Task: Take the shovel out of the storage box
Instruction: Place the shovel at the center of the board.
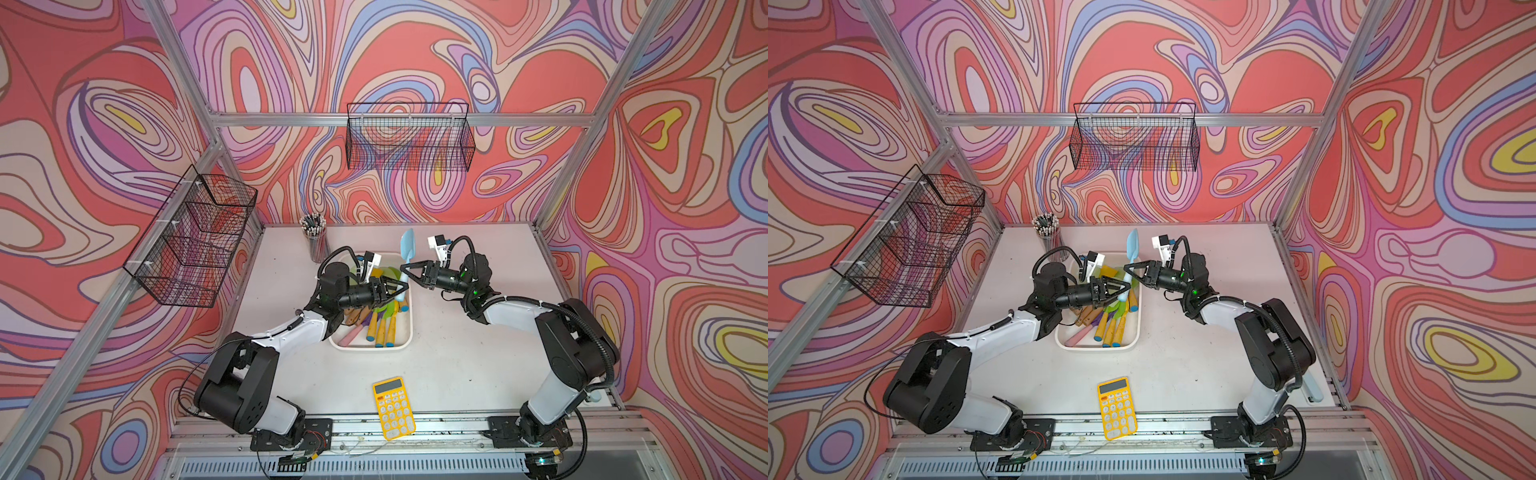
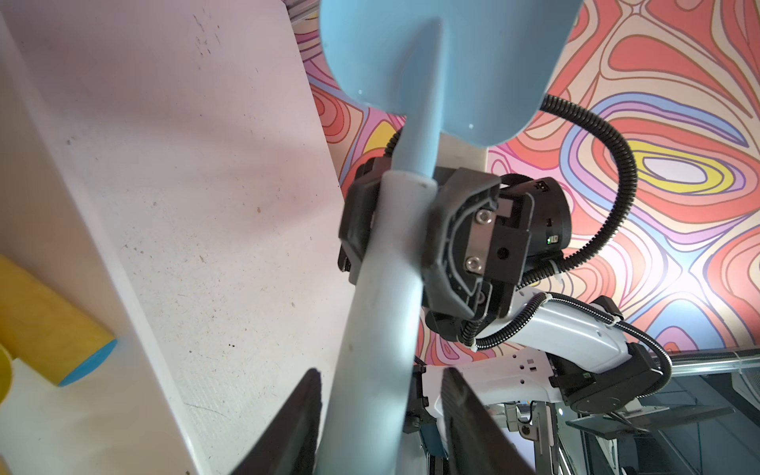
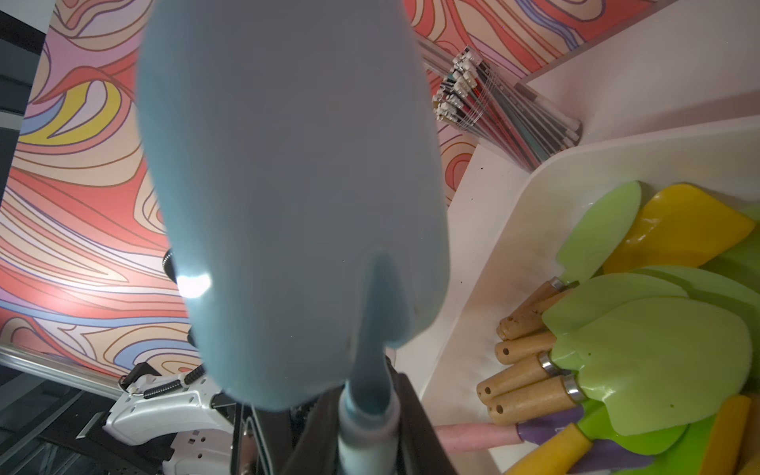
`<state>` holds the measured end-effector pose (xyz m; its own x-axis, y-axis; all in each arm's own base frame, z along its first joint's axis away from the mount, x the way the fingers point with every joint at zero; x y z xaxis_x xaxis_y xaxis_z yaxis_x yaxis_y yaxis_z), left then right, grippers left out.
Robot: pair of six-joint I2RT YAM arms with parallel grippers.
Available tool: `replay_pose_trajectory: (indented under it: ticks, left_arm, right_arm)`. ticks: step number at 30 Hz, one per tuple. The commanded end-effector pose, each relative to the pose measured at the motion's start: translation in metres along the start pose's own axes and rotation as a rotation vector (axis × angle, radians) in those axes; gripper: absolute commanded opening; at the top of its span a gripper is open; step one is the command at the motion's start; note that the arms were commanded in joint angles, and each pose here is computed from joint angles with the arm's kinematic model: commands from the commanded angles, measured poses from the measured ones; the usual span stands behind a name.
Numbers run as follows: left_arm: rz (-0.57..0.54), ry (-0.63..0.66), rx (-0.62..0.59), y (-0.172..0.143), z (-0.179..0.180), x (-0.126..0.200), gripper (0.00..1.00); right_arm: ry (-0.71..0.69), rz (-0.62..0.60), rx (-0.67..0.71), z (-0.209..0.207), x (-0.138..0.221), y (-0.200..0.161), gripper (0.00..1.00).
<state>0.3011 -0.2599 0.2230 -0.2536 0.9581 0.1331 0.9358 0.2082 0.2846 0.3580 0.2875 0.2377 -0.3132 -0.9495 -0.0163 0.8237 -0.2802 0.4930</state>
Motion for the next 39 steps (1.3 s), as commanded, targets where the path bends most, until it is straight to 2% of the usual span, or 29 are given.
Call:
replay_pose_trajectory:
  ticks: [1,5,8,10,14,15,21,28,39]
  left_arm:
    - [-0.055,0.072,0.002,0.014,0.007,0.021,0.62]
    - [-0.154,0.21,-0.013,0.03,0.019,0.051,0.59]
    - [-0.173,0.372,-0.088,0.034,0.022,0.064,0.57]
    - [-0.171,0.486,-0.108,0.034,0.03,0.074,0.55]
    - [-0.154,0.621,-0.135,0.029,0.041,0.084,0.52]
    - [-0.148,0.646,-0.142,0.027,0.043,0.085,0.52]
    - [-0.1,0.771,-0.205,0.016,0.05,0.08,0.52]
    - [-0.082,0.807,-0.218,0.011,0.058,0.073,0.52]
    - [-0.078,0.824,-0.214,0.008,0.066,0.074,0.52]
  right_arm:
    - [-0.053,-0.023,0.047,0.0,0.008,0.014,0.0]
    - [-0.165,-0.015,0.055,-0.013,0.018,0.027,0.0]
    - [-0.336,0.01,0.094,-0.028,0.022,0.038,0.0]
    - [-0.48,0.031,0.113,-0.043,0.025,0.047,0.0]
    - [-0.78,0.077,0.143,-0.082,0.04,0.061,0.0]
    - [-0.86,0.099,0.135,-0.103,0.044,0.06,0.0]
    - [-1.135,0.167,0.178,-0.164,0.056,0.071,0.0]
    - [-1.249,0.235,0.169,-0.222,0.045,0.074,0.0]
    - [-1.269,0.265,0.144,-0.278,0.021,0.077,0.0]
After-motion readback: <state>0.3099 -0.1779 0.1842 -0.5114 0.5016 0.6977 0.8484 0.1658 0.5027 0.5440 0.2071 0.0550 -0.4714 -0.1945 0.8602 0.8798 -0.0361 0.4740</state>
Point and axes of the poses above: each gripper's point midway between its finger pads, its own x axis back along the fingers, its own z axis along the line the jaws close on, y = z × x, the point moved 2 cm from there along x, back along the fingers, and after that the axes turned 1 degree about x, right-handed, at the moved point
